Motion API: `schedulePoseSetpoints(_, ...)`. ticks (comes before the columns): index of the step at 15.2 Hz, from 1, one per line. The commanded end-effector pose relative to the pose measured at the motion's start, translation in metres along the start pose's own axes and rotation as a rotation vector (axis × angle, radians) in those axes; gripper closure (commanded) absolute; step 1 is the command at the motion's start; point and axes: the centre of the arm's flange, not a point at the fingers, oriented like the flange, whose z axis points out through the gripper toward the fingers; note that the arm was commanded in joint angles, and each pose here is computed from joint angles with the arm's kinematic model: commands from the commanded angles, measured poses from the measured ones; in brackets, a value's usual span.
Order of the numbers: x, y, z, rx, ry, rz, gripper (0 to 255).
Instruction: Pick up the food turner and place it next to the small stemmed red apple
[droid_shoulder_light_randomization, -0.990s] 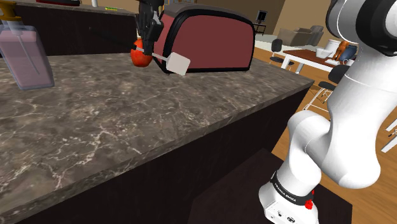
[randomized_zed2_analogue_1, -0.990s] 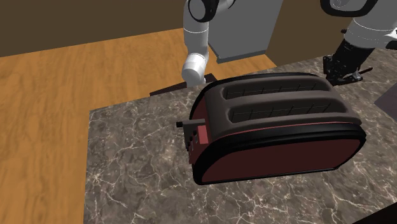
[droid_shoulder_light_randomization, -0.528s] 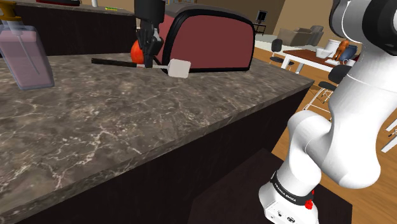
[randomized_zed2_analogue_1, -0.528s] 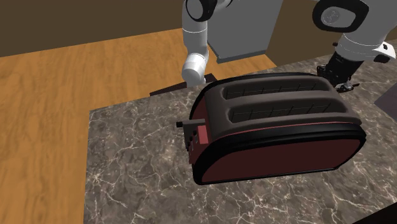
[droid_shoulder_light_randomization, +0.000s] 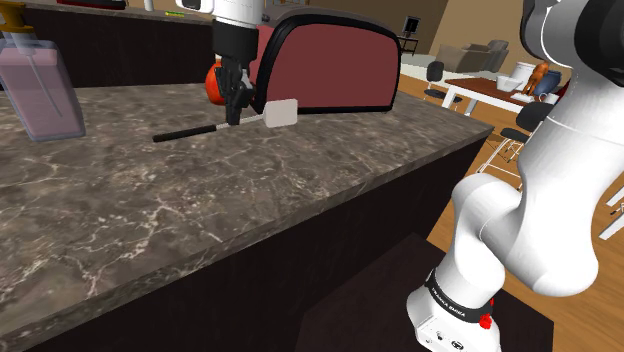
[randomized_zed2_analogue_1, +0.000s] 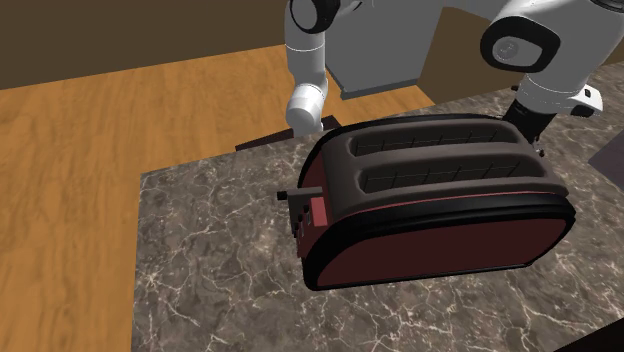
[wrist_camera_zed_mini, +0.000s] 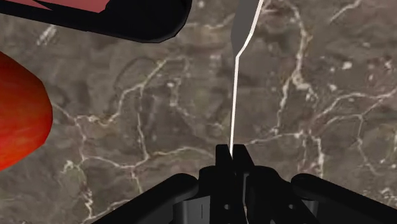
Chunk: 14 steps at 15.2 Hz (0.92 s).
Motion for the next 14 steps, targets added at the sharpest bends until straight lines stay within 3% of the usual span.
schedulePoseSetpoints(1, 0.0, 0.0, 0.004, 0.003, -0.003, 0.001, 255)
schedulePoseSetpoints(7, 0.0, 0.0, 0.004, 0.003, -0.003, 0.001, 255)
schedulePoseSetpoints(8, 0.0, 0.001, 0.004, 0.003, -0.003, 0.001, 0)
schedulePoseSetpoints(13, 0.0, 0.0, 0.004, 0.003, -0.003, 0.001, 0)
schedulePoseSetpoints(14, 0.0, 0.0, -0.009, 0.003, -0.003, 0.001, 0)
